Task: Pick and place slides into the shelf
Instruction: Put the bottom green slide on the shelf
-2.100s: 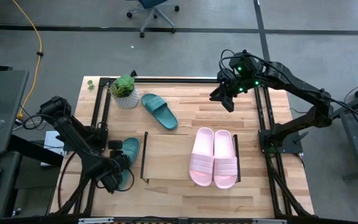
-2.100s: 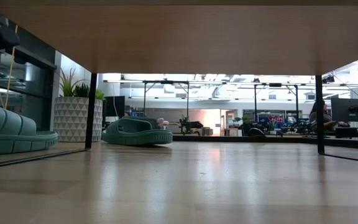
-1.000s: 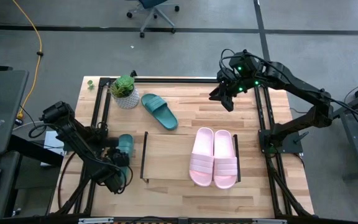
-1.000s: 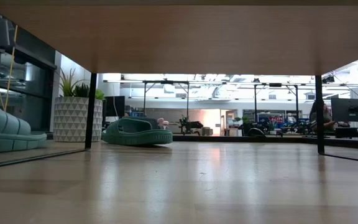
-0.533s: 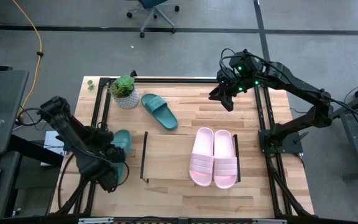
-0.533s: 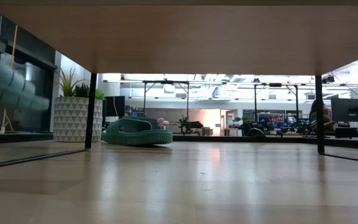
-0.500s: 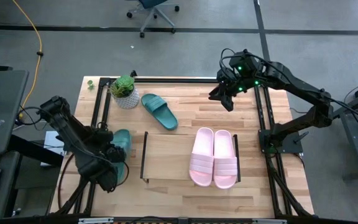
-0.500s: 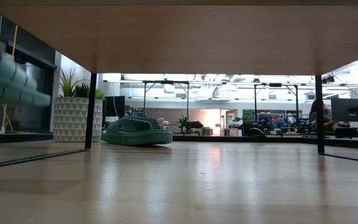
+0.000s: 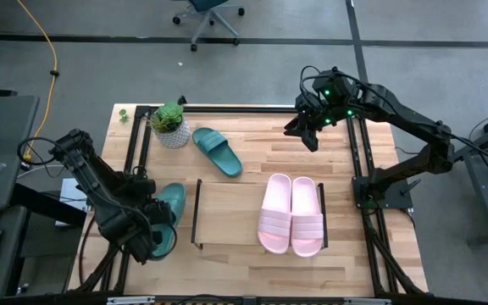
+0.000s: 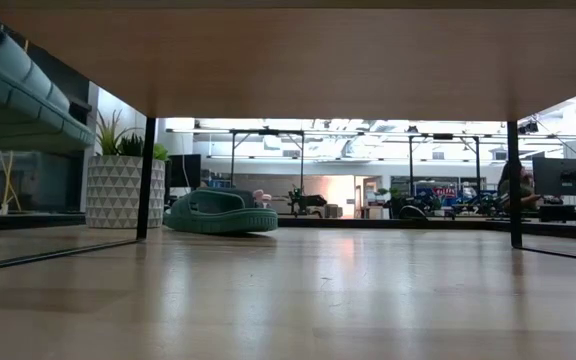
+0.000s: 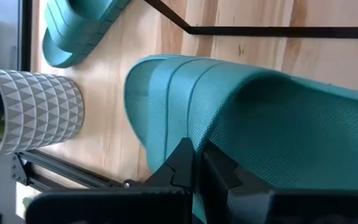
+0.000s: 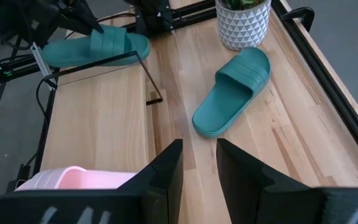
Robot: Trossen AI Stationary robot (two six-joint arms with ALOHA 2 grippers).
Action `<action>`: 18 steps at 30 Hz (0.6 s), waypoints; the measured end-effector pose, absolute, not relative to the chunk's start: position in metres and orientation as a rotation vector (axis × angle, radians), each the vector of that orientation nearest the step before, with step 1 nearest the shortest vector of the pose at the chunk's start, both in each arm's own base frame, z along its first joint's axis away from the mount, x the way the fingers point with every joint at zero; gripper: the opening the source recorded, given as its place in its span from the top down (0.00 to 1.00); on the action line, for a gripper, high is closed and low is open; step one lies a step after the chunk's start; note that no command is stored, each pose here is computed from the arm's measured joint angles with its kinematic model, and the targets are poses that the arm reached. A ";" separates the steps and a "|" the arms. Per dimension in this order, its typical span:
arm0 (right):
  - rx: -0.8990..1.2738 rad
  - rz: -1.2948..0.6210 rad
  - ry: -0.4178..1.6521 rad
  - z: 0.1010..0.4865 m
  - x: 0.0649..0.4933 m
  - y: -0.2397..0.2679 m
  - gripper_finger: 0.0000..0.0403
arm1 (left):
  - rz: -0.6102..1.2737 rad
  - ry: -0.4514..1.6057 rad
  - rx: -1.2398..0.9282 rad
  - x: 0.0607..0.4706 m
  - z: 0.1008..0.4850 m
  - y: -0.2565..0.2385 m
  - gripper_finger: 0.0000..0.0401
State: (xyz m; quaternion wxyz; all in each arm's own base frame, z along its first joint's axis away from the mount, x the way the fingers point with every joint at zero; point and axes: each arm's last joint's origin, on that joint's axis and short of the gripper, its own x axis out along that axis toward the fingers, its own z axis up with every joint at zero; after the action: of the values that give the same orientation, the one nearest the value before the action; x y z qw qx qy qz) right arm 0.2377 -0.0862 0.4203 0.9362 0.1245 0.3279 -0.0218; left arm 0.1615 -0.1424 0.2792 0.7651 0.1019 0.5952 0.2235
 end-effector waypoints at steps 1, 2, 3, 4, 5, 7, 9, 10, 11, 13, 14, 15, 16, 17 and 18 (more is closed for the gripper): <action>0.254 -0.045 0.670 0.420 0.238 -0.086 0.78 | 0.480 1.294 0.212 0.160 0.281 -0.141 1.00; 0.254 -0.044 0.670 0.420 0.238 -0.086 0.78 | 0.472 1.295 0.200 0.159 0.283 -0.140 1.00; 0.254 -0.044 0.670 0.420 0.238 -0.086 0.78 | 0.464 1.291 0.187 0.157 0.286 -0.139 1.00; 0.254 -0.044 0.670 0.420 0.238 -0.086 0.78 | 0.457 1.281 0.174 0.156 0.289 -0.138 1.00; 0.254 -0.044 0.670 0.420 0.238 -0.086 0.78 | 0.447 1.269 0.158 0.155 0.294 -0.136 1.00; 0.254 -0.044 0.670 0.420 0.238 -0.086 0.78 | 0.423 1.233 0.139 0.150 0.304 -0.131 1.00; 0.253 -0.044 0.667 0.421 0.238 -0.086 0.78 | 0.409 1.185 0.130 0.146 0.313 -0.126 1.00; 0.252 -0.045 0.664 0.421 0.238 -0.086 0.78 | 0.398 1.167 0.123 0.145 0.317 -0.124 1.00; 0.251 -0.044 0.662 0.421 0.238 -0.086 0.78 | 0.391 1.145 0.118 0.143 0.322 -0.122 1.00; 0.251 -0.044 0.661 0.421 0.238 -0.086 0.78 | 0.386 1.098 0.100 0.139 0.331 -0.117 1.00; 0.250 -0.044 0.659 0.421 0.238 -0.086 0.78 | 0.382 1.077 0.090 0.137 0.334 -0.115 1.00; 0.249 -0.045 0.657 0.421 0.239 -0.086 0.78 | 0.376 1.063 0.085 0.135 0.338 -0.113 1.00; 0.249 -0.045 0.657 0.421 0.239 -0.086 0.78 | 0.371 1.046 0.074 0.133 0.342 -0.110 1.00; 0.249 -0.044 0.656 0.421 0.239 -0.086 0.78 | 0.369 1.023 0.066 0.131 0.346 -0.108 1.00; 0.249 -0.044 0.656 0.421 0.239 -0.086 0.78 | 0.370 0.996 0.061 0.129 0.350 -0.105 1.00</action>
State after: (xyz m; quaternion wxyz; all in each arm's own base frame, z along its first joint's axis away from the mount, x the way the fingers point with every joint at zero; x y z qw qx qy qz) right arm 0.2386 -0.0865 0.4214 0.9389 0.1217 0.3212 -0.0217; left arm 0.1292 -0.1054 0.3495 0.8616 0.0290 0.4750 0.1765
